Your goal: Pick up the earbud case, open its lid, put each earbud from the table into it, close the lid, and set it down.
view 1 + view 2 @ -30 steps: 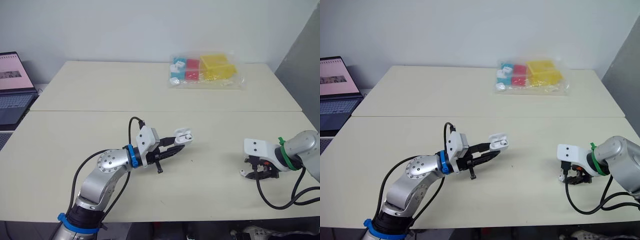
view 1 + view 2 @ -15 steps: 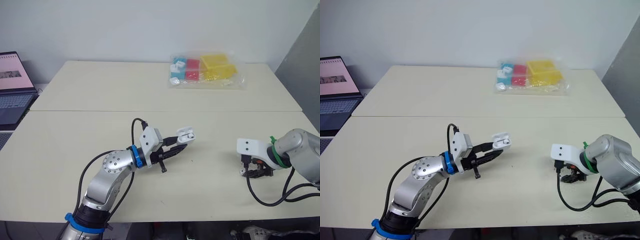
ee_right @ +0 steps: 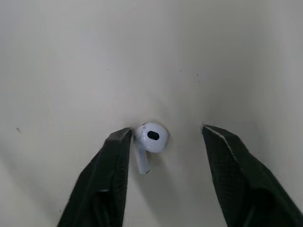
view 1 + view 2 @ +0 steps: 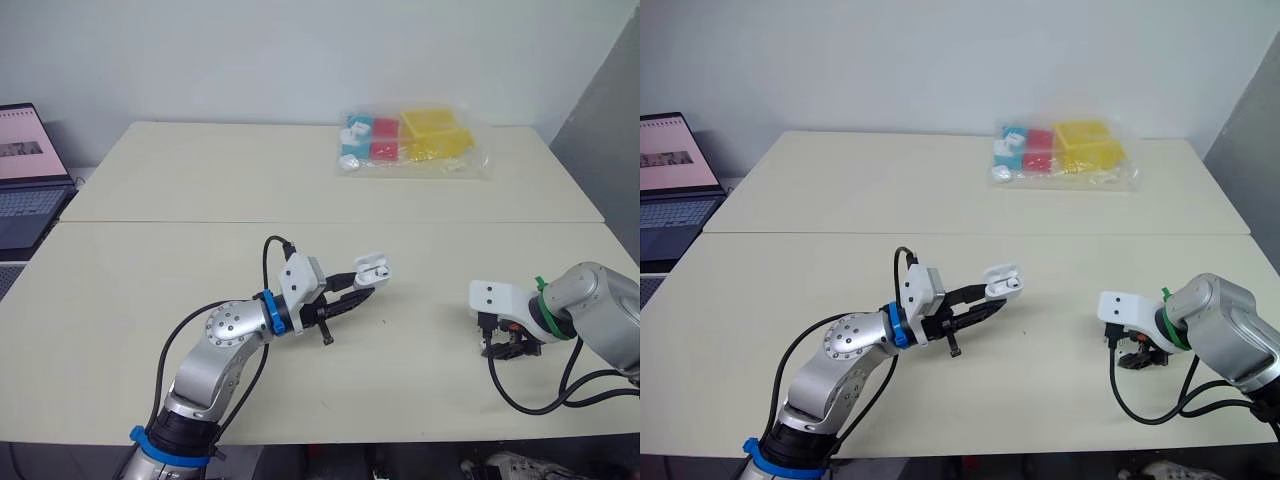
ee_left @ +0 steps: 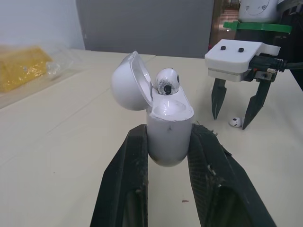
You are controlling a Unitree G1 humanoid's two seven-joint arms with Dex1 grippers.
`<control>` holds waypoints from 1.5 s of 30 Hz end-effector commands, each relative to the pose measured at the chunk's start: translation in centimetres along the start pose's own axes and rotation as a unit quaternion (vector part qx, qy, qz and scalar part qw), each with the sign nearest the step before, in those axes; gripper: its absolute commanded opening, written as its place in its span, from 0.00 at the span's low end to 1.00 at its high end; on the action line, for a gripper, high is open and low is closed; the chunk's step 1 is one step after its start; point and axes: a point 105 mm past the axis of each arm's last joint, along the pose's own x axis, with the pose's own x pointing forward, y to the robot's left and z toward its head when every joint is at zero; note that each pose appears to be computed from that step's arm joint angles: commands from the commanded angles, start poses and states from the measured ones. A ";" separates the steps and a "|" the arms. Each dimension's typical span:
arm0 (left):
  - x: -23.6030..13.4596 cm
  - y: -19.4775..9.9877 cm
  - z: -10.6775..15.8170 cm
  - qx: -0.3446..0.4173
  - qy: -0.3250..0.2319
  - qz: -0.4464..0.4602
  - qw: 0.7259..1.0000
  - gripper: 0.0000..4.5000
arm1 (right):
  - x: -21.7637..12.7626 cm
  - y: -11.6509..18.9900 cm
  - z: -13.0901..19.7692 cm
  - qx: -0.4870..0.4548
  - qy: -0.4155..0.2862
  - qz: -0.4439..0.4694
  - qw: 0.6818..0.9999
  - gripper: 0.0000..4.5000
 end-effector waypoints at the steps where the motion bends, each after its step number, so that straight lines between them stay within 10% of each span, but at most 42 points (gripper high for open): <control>1: 0.2 -0.2 0.8 0.015 -0.013 -0.008 1.000 0.18 | -0.2 0.1 0.4 -0.005 -0.005 0.002 1.000 0.26; 4: 0.2 -0.1 0.8 0.015 -0.013 -0.008 1.000 0.18 | -0.3 0.2 0.5 -0.009 -0.006 0.009 1.000 0.10; 14: 0.2 0.2 0.9 0.018 -0.015 -0.006 1.000 0.18 | -1.9 -0.4 1.4 -0.008 -0.041 0.001 0.999 0.10; 18: 0.3 0.9 1.5 0.015 -0.024 0.000 1.000 0.18 | -6.5 -0.7 4.6 -0.022 -0.161 -0.018 0.986 0.10; 27: 0.9 2.0 2.8 0.004 -0.044 0.001 0.999 0.18 | -12.5 1.4 11.8 -0.028 -0.454 -0.045 0.890 0.10; 32: 1.4 2.5 3.8 0.002 -0.056 -0.002 0.998 0.18 | -13.8 1.0 15.5 0.020 -0.617 -0.132 0.775 0.10; 45: 1.6 3.0 4.7 -0.002 -0.061 -0.002 0.998 0.18 | -11.6 2.0 19.3 0.035 -0.675 -0.158 0.720 0.10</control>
